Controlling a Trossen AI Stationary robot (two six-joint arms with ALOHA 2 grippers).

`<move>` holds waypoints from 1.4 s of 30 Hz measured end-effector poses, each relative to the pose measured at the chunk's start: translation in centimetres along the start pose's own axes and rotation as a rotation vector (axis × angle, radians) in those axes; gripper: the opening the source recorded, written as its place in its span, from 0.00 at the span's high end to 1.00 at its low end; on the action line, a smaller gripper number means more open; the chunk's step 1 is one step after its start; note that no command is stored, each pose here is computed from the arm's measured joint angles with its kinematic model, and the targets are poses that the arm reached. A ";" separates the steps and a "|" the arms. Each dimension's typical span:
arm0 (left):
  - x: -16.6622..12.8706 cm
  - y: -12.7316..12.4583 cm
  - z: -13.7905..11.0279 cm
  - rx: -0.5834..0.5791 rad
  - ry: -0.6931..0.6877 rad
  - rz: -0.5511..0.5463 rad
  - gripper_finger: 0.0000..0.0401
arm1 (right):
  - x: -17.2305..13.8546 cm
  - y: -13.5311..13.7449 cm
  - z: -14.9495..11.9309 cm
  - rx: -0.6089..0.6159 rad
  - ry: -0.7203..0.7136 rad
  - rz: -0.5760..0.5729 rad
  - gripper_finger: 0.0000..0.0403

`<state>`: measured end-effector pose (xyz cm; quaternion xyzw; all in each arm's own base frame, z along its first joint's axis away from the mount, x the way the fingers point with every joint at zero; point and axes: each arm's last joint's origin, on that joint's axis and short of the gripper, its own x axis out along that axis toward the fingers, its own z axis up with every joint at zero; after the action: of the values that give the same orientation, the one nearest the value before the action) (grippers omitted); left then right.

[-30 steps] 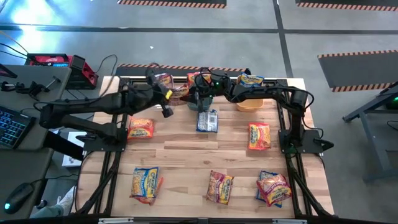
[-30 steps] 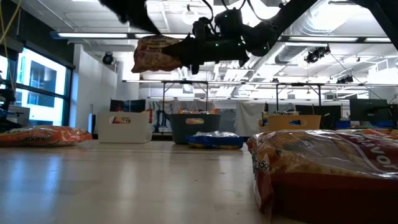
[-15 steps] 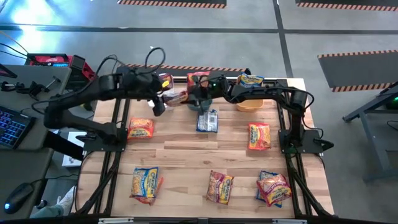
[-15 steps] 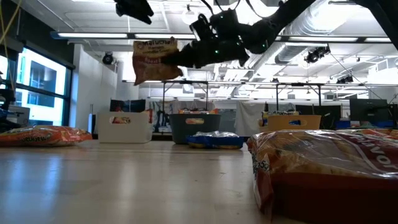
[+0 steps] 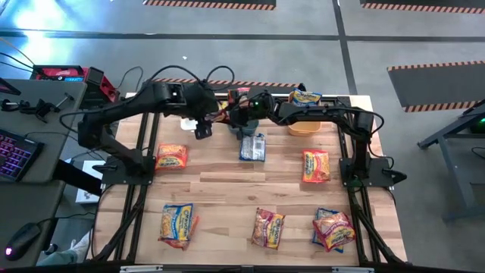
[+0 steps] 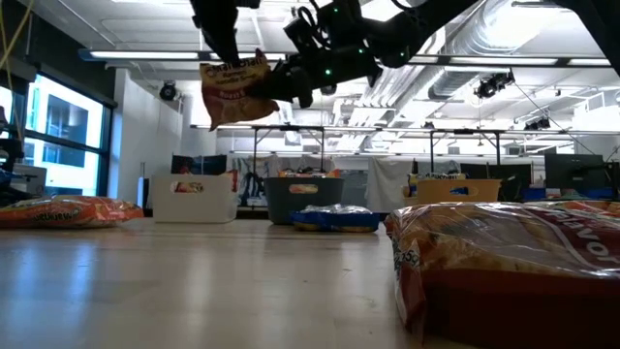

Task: Sort Maruchan noodles
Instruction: Put the red noodle pack into the white bin

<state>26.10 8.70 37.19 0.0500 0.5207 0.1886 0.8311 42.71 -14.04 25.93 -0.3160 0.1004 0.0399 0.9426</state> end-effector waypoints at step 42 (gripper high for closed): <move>4.0 3.4 -0.7 0.245 0.217 0.057 0.73 | -3.5 -2.6 1.9 -0.010 0.306 -0.296 0.44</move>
<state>26.17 13.18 34.47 0.1452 0.6247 0.1516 0.7521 39.91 -15.01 29.65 -0.3343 0.1946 -0.1471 0.9104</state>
